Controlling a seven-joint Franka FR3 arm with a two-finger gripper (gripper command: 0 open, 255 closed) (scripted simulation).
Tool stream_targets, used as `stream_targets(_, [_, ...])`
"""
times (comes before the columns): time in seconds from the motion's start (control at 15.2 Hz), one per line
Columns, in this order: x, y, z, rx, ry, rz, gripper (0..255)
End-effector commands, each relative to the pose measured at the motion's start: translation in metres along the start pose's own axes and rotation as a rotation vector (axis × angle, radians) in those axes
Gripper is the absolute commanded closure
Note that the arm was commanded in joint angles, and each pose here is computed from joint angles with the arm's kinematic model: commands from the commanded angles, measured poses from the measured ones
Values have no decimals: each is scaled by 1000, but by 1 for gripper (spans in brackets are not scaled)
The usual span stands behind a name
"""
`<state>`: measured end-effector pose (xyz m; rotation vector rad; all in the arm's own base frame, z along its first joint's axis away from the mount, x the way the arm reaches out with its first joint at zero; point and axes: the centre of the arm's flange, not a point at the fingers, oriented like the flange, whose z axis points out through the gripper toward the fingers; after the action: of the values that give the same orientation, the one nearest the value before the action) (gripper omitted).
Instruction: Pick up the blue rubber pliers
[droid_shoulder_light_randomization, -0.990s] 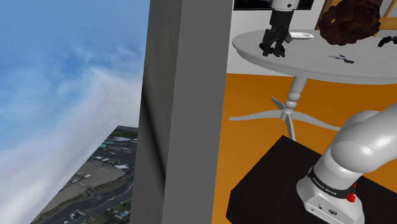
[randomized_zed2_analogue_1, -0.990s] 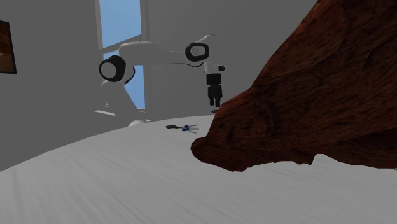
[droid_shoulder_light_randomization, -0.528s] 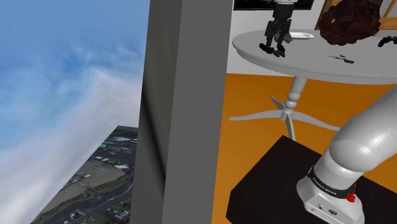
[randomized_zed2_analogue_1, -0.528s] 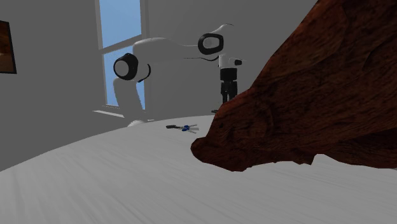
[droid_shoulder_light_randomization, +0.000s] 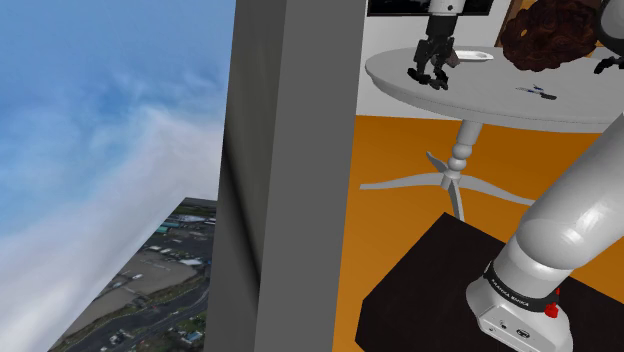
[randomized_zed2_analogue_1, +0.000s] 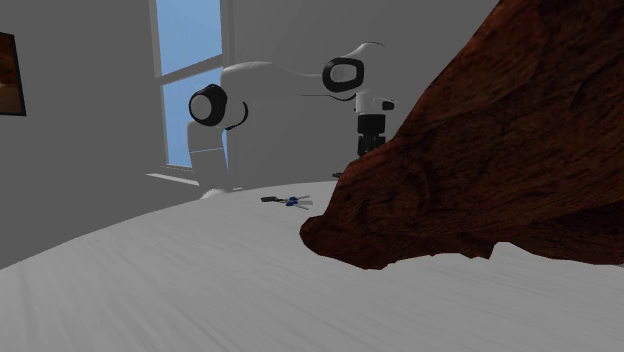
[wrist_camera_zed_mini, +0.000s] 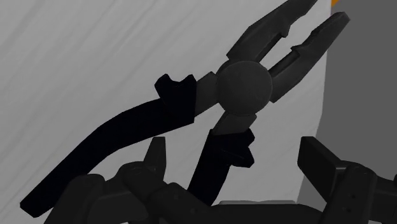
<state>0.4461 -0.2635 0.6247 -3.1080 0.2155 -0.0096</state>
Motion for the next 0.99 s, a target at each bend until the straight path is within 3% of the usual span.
stream_targets(0.0, [-1,1,12,0,0,0,0])
stream_targets(0.2, [-1,1,15,0,0,0,0])
stream_targets(0.26, [-1,1,15,0,0,0,255])
stream_targets(0.92, [-1,1,10,0,0,0,255])
